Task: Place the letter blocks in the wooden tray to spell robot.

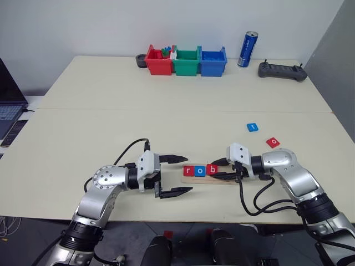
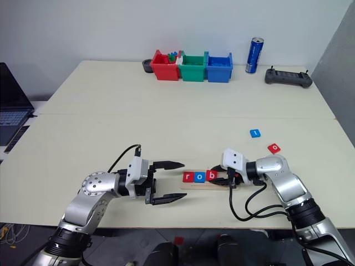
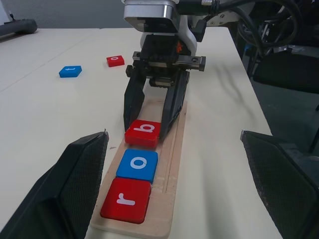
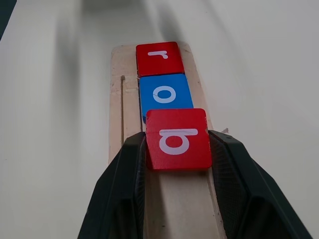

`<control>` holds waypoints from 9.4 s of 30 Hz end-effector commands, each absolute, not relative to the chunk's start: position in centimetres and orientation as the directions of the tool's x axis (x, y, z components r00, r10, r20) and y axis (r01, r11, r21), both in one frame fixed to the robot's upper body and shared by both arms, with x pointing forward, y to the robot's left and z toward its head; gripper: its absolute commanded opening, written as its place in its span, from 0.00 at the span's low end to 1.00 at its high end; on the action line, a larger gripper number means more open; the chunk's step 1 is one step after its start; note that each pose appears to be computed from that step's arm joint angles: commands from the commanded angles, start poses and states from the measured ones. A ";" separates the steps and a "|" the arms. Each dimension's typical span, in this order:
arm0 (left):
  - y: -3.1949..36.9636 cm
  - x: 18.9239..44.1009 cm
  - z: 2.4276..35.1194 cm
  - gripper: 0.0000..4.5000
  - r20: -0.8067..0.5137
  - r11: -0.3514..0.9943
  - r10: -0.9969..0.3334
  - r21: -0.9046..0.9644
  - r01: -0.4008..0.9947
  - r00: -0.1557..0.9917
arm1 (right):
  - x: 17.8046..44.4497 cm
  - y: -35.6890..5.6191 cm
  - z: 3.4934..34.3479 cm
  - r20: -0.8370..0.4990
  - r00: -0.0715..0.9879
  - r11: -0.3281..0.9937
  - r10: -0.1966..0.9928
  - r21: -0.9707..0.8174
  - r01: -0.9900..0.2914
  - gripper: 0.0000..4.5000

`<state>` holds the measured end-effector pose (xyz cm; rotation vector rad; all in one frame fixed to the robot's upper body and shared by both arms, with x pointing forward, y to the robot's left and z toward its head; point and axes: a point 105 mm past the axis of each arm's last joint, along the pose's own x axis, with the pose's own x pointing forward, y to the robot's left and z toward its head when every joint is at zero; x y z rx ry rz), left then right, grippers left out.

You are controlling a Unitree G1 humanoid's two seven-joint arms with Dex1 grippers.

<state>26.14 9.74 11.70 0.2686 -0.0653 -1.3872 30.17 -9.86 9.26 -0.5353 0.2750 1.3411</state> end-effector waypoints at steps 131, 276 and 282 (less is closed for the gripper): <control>7.9 27.1 13.7 1.00 -0.039 0.136 -0.987 0.293 0.946 0.154 | 29.5 -23.6 9.1 -0.621 0.340 0.227 0.706 -0.256 -0.940 1.00; 8.3 26.7 13.7 1.00 -0.061 0.146 -0.984 0.291 0.946 0.170 | 27.4 -13.6 13.9 -0.441 0.305 0.291 0.844 -0.103 -0.951 0.01; 8.5 26.8 13.6 1.00 -0.055 0.163 -0.981 0.296 0.941 0.188 | 28.9 -16.7 15.9 -0.350 0.526 0.531 0.775 -0.090 -0.842 0.43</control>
